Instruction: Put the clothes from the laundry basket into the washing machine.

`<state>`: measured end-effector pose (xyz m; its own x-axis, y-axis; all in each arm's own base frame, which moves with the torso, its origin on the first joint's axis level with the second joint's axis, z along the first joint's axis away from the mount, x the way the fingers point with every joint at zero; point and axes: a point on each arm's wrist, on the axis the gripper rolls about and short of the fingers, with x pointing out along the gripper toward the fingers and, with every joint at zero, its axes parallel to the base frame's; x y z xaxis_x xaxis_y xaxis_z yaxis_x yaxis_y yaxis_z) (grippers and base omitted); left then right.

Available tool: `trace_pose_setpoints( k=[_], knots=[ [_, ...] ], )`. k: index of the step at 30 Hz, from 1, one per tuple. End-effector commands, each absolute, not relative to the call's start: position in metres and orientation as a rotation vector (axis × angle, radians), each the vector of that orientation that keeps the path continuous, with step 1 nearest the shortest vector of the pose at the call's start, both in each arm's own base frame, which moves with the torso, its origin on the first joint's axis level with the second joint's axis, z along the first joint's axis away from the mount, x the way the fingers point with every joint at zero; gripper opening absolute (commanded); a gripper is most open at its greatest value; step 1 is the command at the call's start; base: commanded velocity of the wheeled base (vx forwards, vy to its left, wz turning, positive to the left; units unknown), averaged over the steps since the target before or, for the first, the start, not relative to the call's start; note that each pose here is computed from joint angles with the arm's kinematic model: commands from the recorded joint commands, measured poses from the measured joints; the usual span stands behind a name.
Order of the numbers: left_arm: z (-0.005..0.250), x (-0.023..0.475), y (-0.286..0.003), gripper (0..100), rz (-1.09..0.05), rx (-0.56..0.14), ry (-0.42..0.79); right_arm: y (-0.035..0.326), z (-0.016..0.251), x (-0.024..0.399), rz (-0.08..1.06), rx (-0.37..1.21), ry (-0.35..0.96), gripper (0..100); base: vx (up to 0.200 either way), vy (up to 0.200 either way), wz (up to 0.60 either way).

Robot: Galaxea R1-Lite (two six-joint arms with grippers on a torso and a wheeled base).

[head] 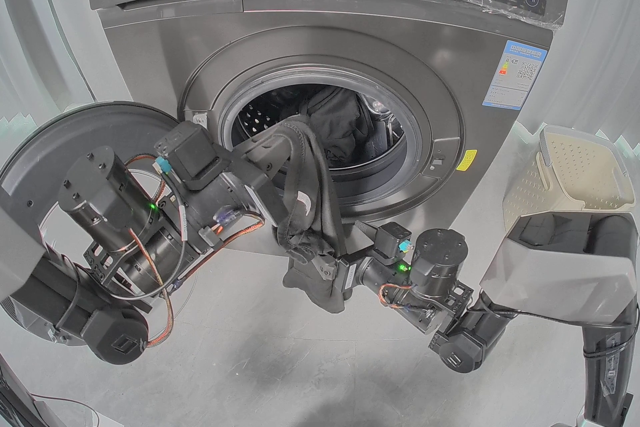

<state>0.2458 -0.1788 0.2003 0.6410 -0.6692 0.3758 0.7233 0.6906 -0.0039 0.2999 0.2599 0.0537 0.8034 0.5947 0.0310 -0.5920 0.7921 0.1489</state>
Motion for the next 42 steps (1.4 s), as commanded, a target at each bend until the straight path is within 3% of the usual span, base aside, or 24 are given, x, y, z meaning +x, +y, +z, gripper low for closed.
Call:
trace_pose_setpoints(
  k=[1, 23, 24, 31, 36, 42],
  knots=[
    [0.203, 0.243, -0.179, 0, -0.804, -0.162, -0.373, 0.263, 0.038, 0.316, 0.617, 0.151, 0.020, 100, 0.000, 0.000, 0.00],
    [0.215, 0.239, -0.174, 0, -0.816, -0.171, -0.415, 0.271, 0.022, 0.339, 0.599, 0.156, 0.003, 100, 0.000, 0.000, 0.00],
    [0.216, 0.239, -0.174, 0, -0.814, -0.171, -0.416, 0.271, 0.022, 0.339, 0.599, 0.156, 0.003, 0, 0.000, 0.000, 0.00],
    [0.215, 0.241, -0.172, 0, -0.806, -0.171, -0.414, 0.267, 0.024, 0.342, 0.587, 0.158, -0.004, 0, 0.000, 0.000, 0.00],
    [0.214, 0.252, -0.158, 0, -0.751, -0.165, -0.408, 0.244, 0.026, 0.349, 0.536, 0.152, 0.002, 0, 0.000, 0.000, 0.00],
    [0.206, 0.258, -0.149, 0, -0.722, -0.151, -0.379, 0.211, 0.060, 0.349, 0.482, 0.167, -0.055, 0, 0.000, 0.000, 0.00]
  ],
)
